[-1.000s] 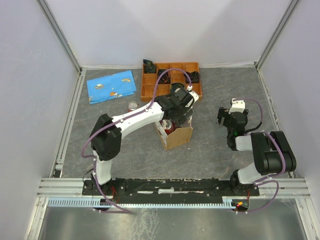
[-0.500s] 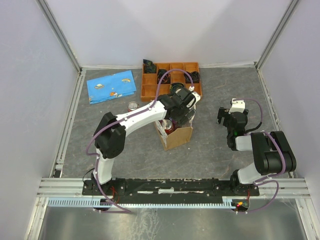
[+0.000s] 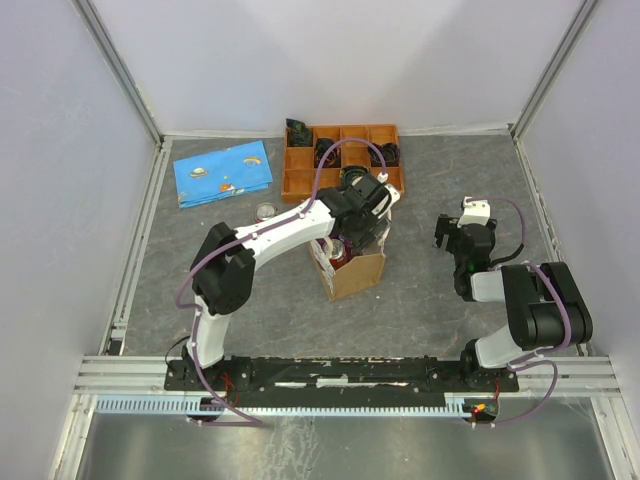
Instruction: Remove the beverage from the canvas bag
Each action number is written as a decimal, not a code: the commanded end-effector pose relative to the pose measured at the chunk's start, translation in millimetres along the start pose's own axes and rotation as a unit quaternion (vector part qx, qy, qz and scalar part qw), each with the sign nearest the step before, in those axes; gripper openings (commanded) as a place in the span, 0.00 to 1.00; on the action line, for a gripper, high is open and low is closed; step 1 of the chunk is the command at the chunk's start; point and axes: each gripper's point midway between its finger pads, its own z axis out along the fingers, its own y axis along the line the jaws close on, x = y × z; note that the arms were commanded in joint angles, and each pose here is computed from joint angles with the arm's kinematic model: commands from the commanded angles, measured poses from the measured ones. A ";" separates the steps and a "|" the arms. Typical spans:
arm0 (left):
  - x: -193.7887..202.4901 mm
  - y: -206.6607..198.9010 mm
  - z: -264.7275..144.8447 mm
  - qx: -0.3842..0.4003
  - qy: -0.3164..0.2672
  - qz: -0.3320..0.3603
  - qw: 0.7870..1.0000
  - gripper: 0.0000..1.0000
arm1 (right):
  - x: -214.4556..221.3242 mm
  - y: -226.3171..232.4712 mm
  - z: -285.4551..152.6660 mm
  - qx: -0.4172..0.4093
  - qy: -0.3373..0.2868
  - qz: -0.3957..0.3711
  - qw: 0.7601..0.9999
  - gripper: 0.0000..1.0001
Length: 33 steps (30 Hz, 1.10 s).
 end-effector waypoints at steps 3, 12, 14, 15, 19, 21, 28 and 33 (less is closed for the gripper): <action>23.7 1.9 24.4 0.003 0.047 -0.018 0.999 0.78 | -23.2 0.4 4.9 0.000 -0.033 0.006 0.999 0.99; 25.0 0.0 26.0 0.010 0.050 -0.017 0.999 0.34 | -23.3 0.4 5.0 0.000 -0.033 0.006 0.999 0.99; 21.8 0.6 23.0 0.010 0.046 -0.018 0.999 0.12 | -23.2 0.3 5.0 0.000 -0.033 0.006 0.999 0.99; 19.7 2.2 21.1 0.007 0.043 -0.018 0.999 0.04 | -23.1 0.4 5.0 0.000 -0.033 0.005 0.999 0.99; 5.5 10.3 7.1 -0.006 0.022 -0.019 1.000 0.03 | -23.2 0.3 5.0 0.000 -0.033 0.005 0.999 0.99; -6.9 14.9 -3.6 -0.012 0.003 -0.020 1.000 0.03 | -23.2 0.4 5.0 0.000 -0.033 0.006 0.999 0.99; -53.6 31.9 -54.0 -0.026 -0.053 -0.011 0.998 0.03 | -23.2 0.5 5.0 0.000 -0.033 0.006 0.999 0.99; -68.2 45.6 -83.1 -0.046 -0.071 -0.004 0.996 0.03 | -23.0 0.5 5.0 0.000 -0.033 0.005 0.999 0.99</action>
